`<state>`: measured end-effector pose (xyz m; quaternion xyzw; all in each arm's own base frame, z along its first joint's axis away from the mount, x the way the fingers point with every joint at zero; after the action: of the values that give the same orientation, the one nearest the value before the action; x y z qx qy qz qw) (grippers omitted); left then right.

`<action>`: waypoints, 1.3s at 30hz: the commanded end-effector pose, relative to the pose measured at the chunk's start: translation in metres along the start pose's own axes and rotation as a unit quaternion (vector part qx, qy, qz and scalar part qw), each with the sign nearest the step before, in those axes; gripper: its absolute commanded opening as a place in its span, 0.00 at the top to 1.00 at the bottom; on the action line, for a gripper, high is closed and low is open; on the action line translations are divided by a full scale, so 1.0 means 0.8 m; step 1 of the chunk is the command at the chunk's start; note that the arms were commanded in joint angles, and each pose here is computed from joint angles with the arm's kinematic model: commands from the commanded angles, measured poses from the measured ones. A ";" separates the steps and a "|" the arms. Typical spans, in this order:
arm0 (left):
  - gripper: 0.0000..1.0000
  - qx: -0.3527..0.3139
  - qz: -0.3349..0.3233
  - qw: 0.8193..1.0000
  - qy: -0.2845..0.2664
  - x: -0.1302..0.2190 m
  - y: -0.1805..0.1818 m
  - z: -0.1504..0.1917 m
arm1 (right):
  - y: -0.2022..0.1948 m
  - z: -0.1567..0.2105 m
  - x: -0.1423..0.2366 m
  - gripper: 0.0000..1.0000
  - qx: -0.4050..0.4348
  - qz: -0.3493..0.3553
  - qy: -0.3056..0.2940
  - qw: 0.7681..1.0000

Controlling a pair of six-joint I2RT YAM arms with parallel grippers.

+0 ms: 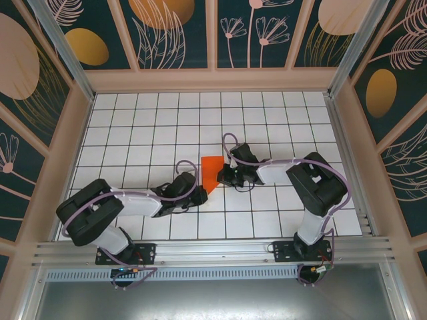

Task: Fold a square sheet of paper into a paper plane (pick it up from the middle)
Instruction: Fold the triangle at the center of the table.

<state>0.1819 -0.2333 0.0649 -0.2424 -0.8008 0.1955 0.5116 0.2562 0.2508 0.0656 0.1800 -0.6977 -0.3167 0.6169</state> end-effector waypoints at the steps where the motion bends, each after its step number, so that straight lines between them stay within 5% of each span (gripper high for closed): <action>1: 1.00 -0.022 -0.039 0.997 0.068 0.016 0.026 0.035 | -0.087 0.024 -0.001 0.95 -0.071 0.148 -0.003 0.986; 10: 1.00 -0.002 0.058 0.995 -0.086 0.044 -0.030 -0.028 | -0.079 0.036 0.018 0.95 -0.127 0.107 -0.023 0.986; 22: 1.00 0.015 0.045 0.998 -0.040 -0.012 -0.038 -0.032 | -0.061 0.031 0.023 0.94 -0.116 0.079 -0.026 0.990; 39: 1.00 0.033 -0.026 0.999 0.030 -0.028 0.001 0.004 | 0.021 0.029 0.039 0.94 0.034 -0.037 -0.027 0.998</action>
<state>0.1980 -0.2530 0.0638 -0.2340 -0.7993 0.2249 0.5057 0.2330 0.2339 0.0893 0.1736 -0.7169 -0.3349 0.5863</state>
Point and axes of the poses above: each hand's point on the last joint's axis, 136 mm out from that joint toward the fingers, its own x axis back along the fingers, its own y axis along the line the jaws close on, z = x × y, the point moved 7 cm from there along x, back along the fingers, and after that the axes turned 8 degrees about -x, right-handed, at the moved point
